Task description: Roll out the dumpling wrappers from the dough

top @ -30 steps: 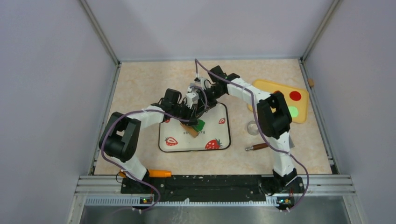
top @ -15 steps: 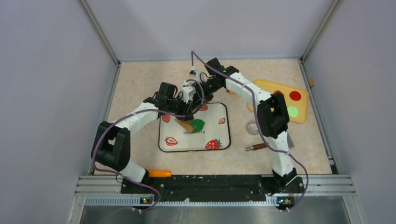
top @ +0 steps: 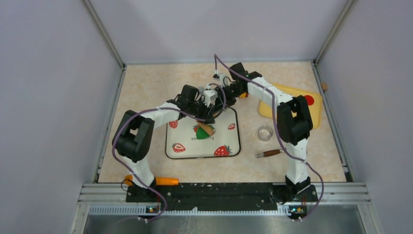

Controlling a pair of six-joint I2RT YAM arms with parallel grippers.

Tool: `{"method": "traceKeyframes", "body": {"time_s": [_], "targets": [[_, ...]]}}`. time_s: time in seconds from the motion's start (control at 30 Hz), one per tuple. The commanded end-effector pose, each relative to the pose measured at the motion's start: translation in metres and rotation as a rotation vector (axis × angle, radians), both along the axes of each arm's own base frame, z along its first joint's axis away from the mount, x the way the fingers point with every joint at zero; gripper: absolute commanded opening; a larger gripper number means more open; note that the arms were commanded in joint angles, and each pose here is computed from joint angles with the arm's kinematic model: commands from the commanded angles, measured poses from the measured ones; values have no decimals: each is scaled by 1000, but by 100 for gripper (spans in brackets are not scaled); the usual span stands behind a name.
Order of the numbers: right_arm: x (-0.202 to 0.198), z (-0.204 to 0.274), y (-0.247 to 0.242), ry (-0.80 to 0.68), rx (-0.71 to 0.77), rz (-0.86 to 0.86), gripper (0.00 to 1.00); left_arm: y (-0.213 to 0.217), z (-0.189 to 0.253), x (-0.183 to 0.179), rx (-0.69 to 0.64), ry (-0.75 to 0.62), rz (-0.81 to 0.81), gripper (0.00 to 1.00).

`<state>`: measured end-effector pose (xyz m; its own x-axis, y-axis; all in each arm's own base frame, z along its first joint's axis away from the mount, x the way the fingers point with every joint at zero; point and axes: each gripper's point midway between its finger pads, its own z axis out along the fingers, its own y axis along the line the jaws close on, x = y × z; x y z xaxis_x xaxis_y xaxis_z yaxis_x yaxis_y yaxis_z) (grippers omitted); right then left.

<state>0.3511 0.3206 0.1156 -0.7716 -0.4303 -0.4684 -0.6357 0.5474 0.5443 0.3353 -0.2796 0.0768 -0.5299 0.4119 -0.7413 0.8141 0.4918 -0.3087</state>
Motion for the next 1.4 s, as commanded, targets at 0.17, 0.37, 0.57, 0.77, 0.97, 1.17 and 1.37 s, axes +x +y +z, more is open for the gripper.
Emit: {"method": "traceKeyframes", "body": {"time_s": [0.17,0.37,0.57,0.77,0.97,1.17,1.37], "targets": [[-27,-46,9,-205,-130,216,0,-8,0,-2,-2,8,6,0],[-44,-56,8,-193,-139,250,0,5,-11,-24,21,43,9,0],[-56,-60,12,-185,-141,272,0,10,-10,-34,19,55,18,0],[-46,-60,4,-161,-202,235,0,-3,3,-23,-21,47,1,0],[-27,-80,-42,-95,-325,119,0,-20,-25,-3,-29,68,-2,0],[-17,-95,-78,-97,-410,60,0,-41,-44,18,-38,99,22,0],[-10,-94,-85,-122,-431,43,0,-62,-43,34,-59,91,9,0]]}}
